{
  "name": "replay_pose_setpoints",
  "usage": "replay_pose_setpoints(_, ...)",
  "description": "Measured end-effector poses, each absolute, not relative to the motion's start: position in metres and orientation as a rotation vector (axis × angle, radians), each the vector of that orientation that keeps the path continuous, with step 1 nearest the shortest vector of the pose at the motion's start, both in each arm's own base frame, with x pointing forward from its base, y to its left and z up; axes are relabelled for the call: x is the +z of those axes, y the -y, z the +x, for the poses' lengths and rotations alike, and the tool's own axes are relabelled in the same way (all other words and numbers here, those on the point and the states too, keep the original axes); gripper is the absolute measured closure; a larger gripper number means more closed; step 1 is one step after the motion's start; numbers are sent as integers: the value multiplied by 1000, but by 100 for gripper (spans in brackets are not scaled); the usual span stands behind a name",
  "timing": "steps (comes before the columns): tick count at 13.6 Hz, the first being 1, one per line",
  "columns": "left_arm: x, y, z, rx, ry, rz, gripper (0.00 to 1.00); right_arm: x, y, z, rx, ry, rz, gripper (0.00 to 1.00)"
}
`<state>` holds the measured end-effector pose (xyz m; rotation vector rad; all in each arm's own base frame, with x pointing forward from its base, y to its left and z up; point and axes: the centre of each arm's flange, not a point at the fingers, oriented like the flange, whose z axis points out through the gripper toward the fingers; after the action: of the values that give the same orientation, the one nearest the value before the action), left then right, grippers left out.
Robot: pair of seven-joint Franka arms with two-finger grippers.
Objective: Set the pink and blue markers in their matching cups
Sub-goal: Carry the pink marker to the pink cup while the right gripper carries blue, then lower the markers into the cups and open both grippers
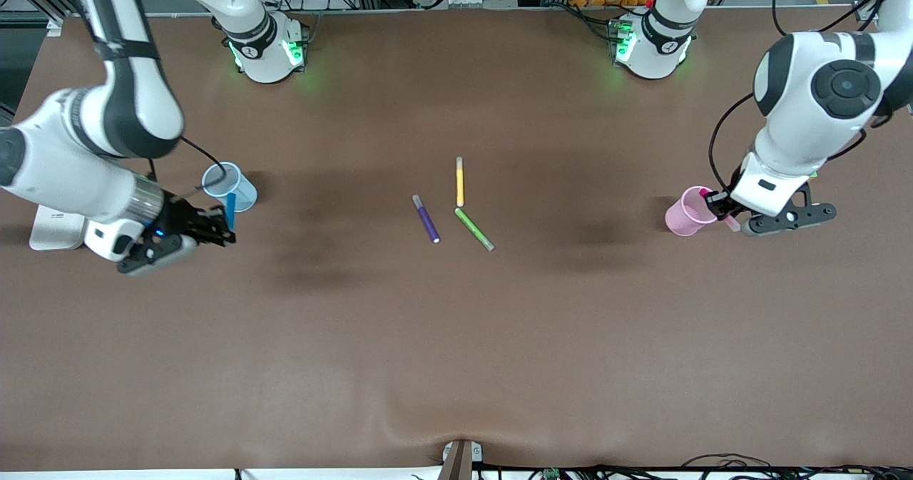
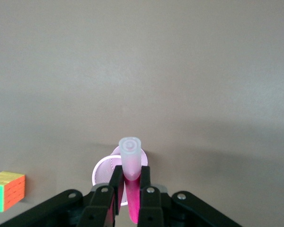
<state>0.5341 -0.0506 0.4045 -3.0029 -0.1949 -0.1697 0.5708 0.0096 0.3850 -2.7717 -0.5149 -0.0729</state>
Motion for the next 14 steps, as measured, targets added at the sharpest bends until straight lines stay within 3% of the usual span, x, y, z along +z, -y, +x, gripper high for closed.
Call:
replay_pose_setpoints(6, 356, 17, 505, -288, 101, -3025, 82, 343, 55, 509, -190, 774, -2541, 84)
replay_pose_setpoints(14, 310, -2, 504, -351, 49, -3046, 82, 318, 74, 489, -280, 913, -2398, 84)
